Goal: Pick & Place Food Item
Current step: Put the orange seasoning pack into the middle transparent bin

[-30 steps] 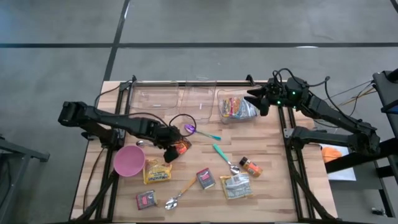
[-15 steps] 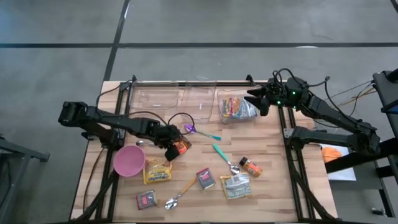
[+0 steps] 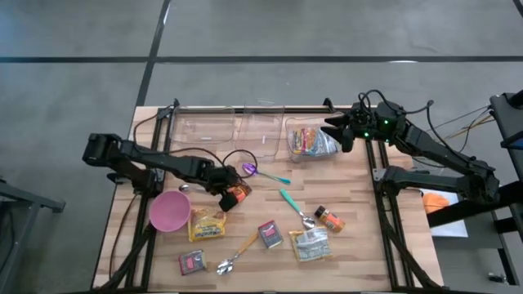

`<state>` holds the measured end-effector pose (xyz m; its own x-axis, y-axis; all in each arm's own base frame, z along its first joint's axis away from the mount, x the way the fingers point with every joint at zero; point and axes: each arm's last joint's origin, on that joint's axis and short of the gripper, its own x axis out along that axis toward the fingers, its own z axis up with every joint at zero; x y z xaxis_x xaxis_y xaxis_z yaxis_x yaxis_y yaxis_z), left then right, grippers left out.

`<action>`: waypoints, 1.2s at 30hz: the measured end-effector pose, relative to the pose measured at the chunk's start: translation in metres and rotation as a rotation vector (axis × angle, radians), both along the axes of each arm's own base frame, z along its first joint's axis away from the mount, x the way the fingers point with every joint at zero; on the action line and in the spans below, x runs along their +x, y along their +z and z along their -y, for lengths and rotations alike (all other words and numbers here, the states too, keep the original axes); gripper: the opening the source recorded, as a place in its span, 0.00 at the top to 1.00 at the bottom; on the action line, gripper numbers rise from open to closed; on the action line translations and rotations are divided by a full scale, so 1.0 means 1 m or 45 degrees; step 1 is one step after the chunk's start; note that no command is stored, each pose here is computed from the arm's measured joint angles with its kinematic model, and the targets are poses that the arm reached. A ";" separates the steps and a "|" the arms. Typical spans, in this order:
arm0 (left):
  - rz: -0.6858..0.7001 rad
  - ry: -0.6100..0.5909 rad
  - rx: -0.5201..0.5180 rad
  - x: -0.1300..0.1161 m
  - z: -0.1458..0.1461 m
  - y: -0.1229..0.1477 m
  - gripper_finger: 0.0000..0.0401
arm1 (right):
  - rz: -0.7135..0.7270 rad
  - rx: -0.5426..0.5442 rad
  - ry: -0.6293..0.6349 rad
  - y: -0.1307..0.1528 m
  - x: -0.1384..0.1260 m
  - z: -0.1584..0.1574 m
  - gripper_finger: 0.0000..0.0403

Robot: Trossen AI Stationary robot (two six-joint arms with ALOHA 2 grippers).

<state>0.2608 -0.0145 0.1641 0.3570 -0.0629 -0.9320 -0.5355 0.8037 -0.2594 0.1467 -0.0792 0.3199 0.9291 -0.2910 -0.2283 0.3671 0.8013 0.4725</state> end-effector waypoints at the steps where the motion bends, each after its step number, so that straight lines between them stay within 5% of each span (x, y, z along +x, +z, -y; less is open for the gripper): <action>1: -0.007 0.000 0.002 0.000 0.000 -0.001 0.12 | 0.000 0.000 0.000 0.000 0.000 0.000 0.39; 24: -0.159 -0.066 0.036 0.007 0.001 -0.032 0.12 | -0.001 0.000 0.000 0.000 0.000 0.000 0.39; 36: -0.170 -0.068 0.043 0.006 0.001 -0.033 0.51 | -0.001 0.001 0.001 0.000 0.000 0.000 0.39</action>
